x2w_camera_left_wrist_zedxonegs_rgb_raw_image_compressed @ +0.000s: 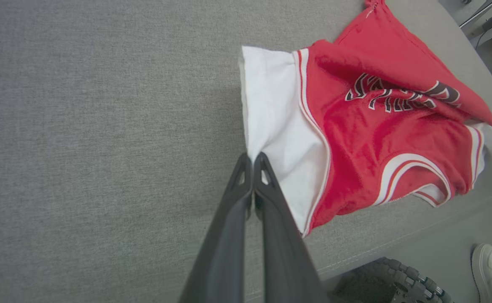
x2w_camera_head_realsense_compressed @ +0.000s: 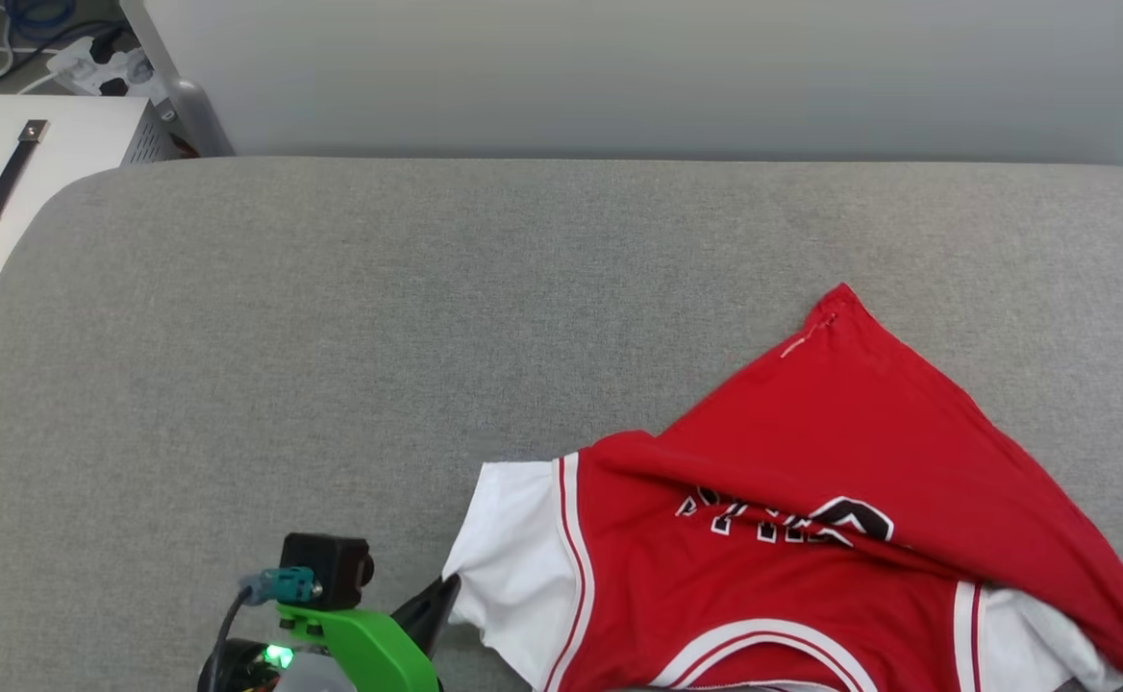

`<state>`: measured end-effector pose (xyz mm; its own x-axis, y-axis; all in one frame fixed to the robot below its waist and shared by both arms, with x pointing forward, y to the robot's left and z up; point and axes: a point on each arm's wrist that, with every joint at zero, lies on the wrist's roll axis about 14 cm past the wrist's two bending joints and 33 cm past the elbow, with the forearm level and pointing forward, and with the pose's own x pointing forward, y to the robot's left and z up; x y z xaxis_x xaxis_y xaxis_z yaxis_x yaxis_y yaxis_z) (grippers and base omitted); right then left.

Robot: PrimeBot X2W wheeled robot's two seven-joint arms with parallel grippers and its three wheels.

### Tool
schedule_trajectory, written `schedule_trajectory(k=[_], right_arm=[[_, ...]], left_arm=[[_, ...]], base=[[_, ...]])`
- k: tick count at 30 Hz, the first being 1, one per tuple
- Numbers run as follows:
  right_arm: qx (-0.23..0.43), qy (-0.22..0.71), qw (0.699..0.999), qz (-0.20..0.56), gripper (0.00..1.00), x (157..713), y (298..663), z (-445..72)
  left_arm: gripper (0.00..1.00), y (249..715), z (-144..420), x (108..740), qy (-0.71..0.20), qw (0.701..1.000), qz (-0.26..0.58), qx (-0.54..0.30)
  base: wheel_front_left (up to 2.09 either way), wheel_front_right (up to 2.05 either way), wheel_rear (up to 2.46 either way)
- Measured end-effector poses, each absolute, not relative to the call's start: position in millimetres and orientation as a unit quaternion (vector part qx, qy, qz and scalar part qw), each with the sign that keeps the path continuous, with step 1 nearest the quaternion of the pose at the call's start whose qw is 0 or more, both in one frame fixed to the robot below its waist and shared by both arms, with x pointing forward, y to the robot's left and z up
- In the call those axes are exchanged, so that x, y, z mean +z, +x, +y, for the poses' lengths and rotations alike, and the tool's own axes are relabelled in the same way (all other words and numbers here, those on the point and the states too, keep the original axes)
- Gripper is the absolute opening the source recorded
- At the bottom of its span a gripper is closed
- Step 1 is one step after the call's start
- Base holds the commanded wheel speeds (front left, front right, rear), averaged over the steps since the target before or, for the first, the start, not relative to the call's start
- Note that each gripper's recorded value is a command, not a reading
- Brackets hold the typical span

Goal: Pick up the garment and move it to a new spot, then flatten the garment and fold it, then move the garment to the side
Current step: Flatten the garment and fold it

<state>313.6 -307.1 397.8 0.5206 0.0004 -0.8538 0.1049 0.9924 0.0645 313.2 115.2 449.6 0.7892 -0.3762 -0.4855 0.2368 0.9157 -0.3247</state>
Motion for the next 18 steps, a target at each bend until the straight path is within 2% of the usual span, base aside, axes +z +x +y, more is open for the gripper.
schedule_trajectory(k=[4, 5, 6, 13, 18], right_arm=[[-0.024, 0.068, 0.866, 0.495, 0.0, 392, 298, -294], [-0.022, 0.068, 0.866, 0.495, 0.22, 392, 298, -292], [-0.019, 0.067, 0.867, 0.494, 1.0, 393, 299, -291], [0.011, 0.04, 0.883, 0.468, 1.0, 416, 320, -283], [0.069, 0.038, 0.907, 0.413, 1.0, 456, 362, -252]], left_arm=[[0.0, 311, 110, 447, -0.126, 0.939, 0.275, -0.164], [0.0, 310, 108, 446, -0.128, 0.938, 0.276, -0.165], [0.0, 310, 107, 446, -0.13, 0.938, 0.276, -0.166], [0.0, 315, 109, 451, -0.13, 0.941, 0.265, -0.165], [0.0, 320, 109, 461, -0.129, 0.946, 0.249, -0.166]], base=[[0.0, 0.0, 0.0], [0.0, 0.0, 0.0], [0.0, 0.0, 0.0], [0.0, 0.0, 0.0], [0.0, 0.0, 0.0]])
